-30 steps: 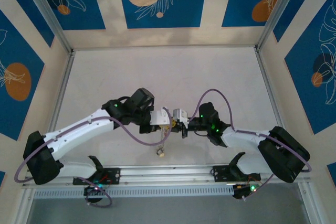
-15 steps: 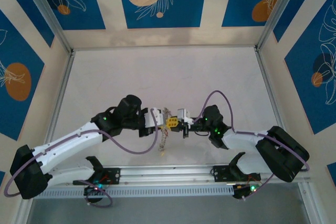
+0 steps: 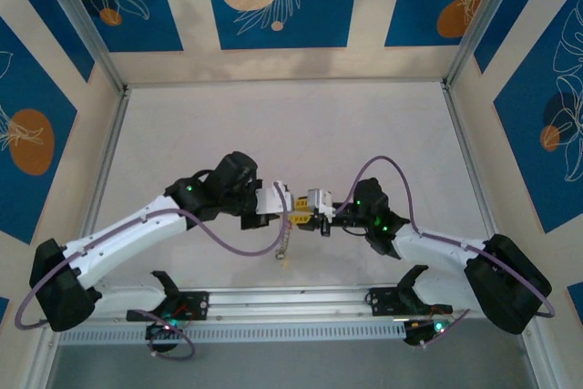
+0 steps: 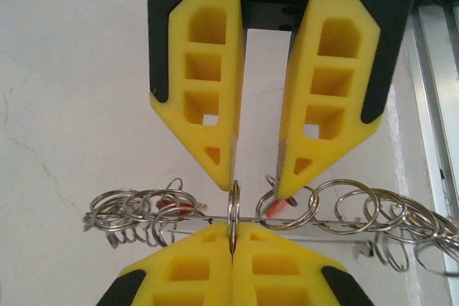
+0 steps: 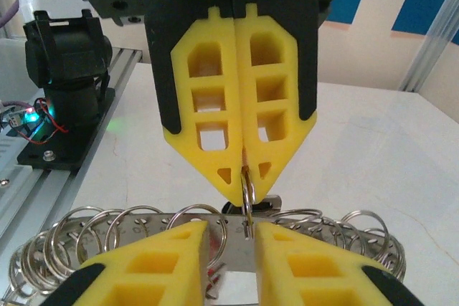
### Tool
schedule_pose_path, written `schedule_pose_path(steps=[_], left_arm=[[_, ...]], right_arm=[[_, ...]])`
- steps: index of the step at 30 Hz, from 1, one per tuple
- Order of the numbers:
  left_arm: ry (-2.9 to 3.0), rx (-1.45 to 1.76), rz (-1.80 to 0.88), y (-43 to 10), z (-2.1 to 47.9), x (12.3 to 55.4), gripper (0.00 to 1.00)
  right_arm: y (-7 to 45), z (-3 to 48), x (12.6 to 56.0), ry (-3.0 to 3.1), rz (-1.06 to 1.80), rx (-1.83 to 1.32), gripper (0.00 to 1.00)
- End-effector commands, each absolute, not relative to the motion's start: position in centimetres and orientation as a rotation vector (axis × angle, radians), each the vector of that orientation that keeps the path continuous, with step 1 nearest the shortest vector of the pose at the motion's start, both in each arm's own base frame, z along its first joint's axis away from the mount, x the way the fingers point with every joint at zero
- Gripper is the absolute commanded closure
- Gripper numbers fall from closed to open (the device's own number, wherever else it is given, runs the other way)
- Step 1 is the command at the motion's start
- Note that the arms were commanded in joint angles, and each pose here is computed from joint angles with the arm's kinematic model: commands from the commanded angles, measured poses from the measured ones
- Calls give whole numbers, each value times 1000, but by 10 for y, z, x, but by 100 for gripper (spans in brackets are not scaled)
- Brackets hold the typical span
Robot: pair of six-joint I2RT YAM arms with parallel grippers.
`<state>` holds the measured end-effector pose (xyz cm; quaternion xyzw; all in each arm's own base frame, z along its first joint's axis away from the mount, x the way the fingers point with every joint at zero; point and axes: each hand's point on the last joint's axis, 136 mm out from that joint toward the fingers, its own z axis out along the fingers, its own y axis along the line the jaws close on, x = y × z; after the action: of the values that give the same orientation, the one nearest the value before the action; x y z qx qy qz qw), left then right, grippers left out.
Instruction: Put the keys on the keyring
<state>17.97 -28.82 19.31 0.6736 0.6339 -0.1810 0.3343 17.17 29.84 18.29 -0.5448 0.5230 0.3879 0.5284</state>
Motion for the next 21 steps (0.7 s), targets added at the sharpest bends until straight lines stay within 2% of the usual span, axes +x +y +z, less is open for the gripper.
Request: schedule_pose_path(steps=[1,9,17,19,21], left_arm=[[1651,1837,-483,-289,203,172,100],[1723,1906,-567,-294,199,163,100],[1731,1926,-582,-299,197,163,100],[1709,1914,-592,-301,200,163,99],[1690,1905,-596,-302,202,163,99]], right_arm=[[300,184,176,1256,915,-1313,70],[304,186,179,1271,938,-1295,71],[307,184,177,1276,968,-1297,88],[308,183,176,1280,977,-1296,88],[309,184,177,1282,985,-1289,80]])
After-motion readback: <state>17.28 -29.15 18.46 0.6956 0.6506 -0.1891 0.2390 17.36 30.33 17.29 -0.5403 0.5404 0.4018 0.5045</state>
